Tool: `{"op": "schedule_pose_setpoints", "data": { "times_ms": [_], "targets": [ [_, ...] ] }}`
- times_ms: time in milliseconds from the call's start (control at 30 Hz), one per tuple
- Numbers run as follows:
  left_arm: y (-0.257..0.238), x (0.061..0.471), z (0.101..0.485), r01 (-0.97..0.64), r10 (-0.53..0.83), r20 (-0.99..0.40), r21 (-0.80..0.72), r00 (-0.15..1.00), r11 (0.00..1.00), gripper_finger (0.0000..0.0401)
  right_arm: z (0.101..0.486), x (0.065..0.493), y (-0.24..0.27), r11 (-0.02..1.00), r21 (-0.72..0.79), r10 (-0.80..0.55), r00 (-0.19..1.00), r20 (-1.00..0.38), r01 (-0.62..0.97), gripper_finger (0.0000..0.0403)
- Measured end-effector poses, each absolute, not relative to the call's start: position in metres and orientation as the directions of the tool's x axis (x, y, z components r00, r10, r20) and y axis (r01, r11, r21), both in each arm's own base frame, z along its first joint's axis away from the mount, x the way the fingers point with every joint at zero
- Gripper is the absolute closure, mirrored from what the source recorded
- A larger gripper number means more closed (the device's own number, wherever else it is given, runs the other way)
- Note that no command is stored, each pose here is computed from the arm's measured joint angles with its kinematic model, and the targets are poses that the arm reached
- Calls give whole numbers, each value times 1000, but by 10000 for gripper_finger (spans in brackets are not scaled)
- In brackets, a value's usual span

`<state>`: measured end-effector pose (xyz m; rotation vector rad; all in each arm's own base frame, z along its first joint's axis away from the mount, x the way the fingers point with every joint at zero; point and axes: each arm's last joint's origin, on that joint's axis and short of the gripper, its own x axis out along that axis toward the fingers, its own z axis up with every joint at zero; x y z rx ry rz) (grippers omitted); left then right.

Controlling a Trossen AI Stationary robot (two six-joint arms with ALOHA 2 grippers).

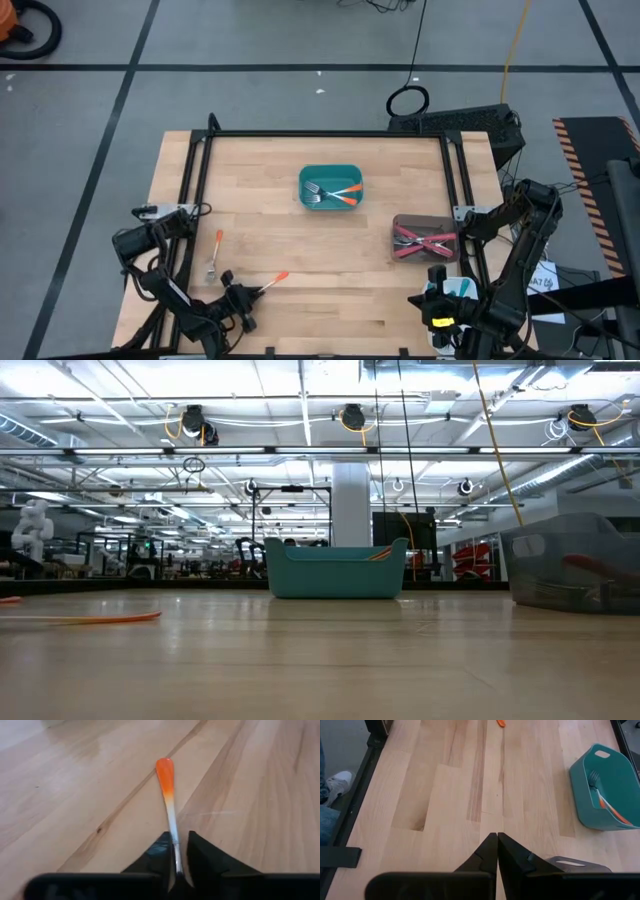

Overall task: Sort silverware by color (type)
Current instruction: Put the orange fork into the blue bin

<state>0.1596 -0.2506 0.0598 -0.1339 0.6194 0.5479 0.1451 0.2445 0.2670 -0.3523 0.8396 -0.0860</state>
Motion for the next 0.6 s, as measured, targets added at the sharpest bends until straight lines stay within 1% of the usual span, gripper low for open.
{"op": "schedule_pose_setpoints", "data": {
  "times_ms": [100,133,367,600],
  "targets": [
    [-251,160,59,-519,447,-584,52,677,853,380,267,145,245,939,-339,-212,668,-713,-63,395],
    [-250,160,59,-517,448,-582,56,678,854,388,267,145,244,939,-339,-212,668,-713,-63,395],
    [-250,160,61,-509,451,-572,68,685,858,390,267,145,244,937,-344,-213,669,-712,-67,395],
    [-250,160,74,-501,436,-578,54,690,864,392,268,147,245,927,-370,-227,701,-676,-56,395]
  ]
}}
